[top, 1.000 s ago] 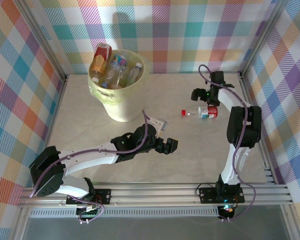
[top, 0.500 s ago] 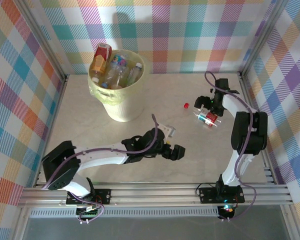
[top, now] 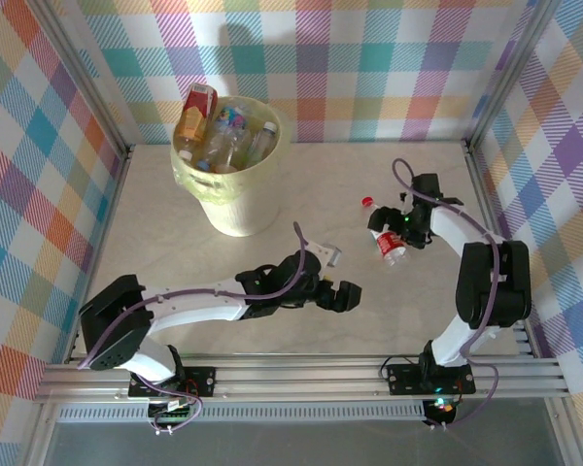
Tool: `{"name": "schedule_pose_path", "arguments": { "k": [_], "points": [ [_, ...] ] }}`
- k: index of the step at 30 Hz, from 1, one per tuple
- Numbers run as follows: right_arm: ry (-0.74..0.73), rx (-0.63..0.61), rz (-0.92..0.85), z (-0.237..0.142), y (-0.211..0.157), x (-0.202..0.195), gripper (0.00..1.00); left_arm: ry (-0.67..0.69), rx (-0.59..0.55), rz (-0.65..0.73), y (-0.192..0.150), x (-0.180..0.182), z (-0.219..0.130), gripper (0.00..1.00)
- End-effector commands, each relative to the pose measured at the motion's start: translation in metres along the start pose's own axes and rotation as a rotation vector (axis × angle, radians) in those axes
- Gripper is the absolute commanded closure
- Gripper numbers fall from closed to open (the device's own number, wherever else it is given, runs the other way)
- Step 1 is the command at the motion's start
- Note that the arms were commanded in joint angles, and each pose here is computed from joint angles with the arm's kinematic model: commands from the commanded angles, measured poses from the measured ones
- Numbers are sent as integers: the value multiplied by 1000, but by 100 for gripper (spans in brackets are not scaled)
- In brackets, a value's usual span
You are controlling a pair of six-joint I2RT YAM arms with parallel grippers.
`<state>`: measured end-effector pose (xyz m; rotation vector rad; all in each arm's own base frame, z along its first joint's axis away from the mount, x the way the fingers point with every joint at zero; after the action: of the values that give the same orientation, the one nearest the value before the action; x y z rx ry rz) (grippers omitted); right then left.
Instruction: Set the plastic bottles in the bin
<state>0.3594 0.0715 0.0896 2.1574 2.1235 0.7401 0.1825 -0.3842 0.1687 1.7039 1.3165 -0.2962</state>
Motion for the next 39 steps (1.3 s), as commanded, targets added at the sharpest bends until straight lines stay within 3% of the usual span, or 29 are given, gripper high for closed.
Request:
{"name": "schedule_pose_path", "arguments": {
  "k": [1,6,14,25,30,34,39],
  "points": [
    [-54,14,-59,-4,-12,9,0,20,-43,-11,13,-6,-22,0],
    [-163,64,-129,1,-32,16,2,50,-41,-15,18,0,-45,0],
    [-223,114,-103,13,-43,12,14,15,-92,-38,29,6,-81,0],
    [-280,143,-67,18,-43,7,23,-6,-100,-48,30,4,-84,0],
    [-299,145,-75,18,-45,4,37,-45,-79,-83,29,0,-77,0],
    [-260,91,-106,13,-40,12,45,-103,-72,-142,36,-5,-73,0],
    [-103,-13,-175,-8,-33,40,45,-153,-73,-179,48,-11,-77,0]
  ]
}}
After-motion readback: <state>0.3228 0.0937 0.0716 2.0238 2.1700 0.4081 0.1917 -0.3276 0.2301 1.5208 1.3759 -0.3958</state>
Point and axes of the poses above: each hand's point on the last joint's axis, 136 mm out from that joint toward the fingers, its own z axis out along the fingers, its own x axis along the line the jaws close on, y = z × x, the point moved 2 cm from there along -z, back along the fingers, and after that the axes turned 11 degrees about -z, right-handed, at the moved point
